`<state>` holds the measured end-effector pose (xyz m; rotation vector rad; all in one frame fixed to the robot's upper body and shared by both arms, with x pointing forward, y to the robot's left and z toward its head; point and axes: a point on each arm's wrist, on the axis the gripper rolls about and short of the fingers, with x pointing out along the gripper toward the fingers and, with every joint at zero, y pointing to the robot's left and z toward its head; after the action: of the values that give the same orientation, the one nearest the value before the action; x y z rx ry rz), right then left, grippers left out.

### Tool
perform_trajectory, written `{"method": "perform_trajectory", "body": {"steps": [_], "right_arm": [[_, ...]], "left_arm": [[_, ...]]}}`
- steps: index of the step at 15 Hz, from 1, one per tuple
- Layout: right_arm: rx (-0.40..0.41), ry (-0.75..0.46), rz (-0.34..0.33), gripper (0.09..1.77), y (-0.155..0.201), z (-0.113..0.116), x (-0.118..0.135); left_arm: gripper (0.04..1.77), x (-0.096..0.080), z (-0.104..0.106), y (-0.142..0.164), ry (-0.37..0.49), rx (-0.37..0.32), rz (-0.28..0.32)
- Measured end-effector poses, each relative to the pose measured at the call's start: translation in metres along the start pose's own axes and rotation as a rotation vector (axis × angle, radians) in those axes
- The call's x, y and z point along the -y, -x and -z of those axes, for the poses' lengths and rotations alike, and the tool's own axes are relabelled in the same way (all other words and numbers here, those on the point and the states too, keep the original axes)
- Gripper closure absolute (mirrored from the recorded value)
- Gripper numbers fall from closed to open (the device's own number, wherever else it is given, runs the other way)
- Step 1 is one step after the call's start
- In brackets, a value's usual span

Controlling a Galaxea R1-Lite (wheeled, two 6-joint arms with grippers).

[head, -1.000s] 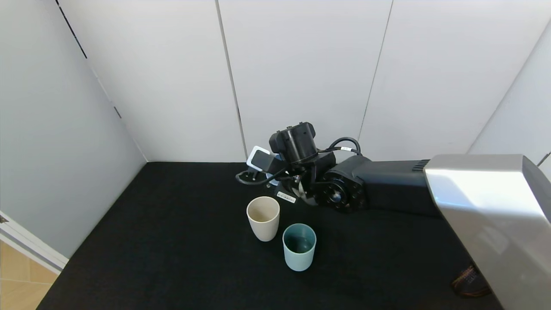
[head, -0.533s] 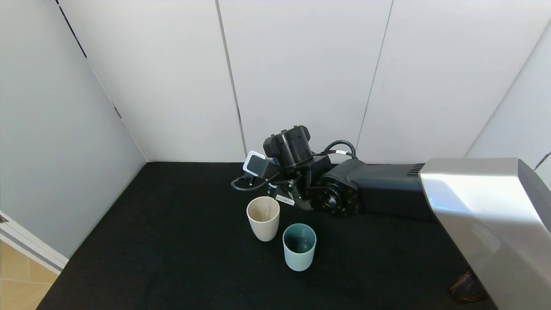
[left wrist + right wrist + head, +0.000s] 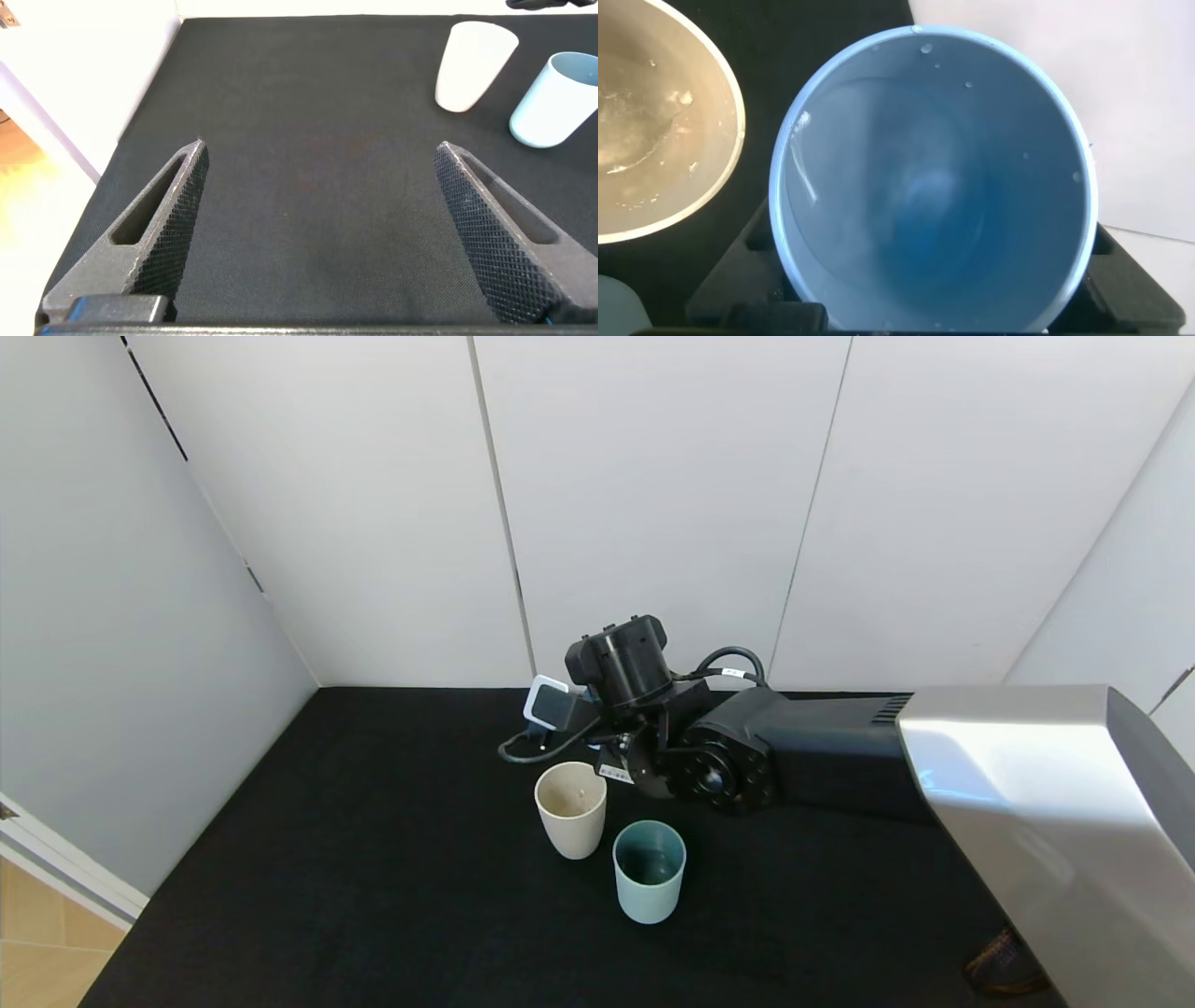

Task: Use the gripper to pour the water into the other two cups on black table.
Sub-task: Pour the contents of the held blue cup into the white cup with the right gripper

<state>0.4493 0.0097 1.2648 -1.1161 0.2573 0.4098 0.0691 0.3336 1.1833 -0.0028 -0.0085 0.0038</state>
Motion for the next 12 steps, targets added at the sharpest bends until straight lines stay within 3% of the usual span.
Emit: {"method": "perform_trajectory", "body": {"steps": [12], "right_arm": [[-0.049, 0.099, 0.042, 0.54, 0.0, -0.0004, -0.0017]], "left_arm": [[0.09, 0.0, 0.0, 0.0, 0.0, 0.0, 0.0]]}}
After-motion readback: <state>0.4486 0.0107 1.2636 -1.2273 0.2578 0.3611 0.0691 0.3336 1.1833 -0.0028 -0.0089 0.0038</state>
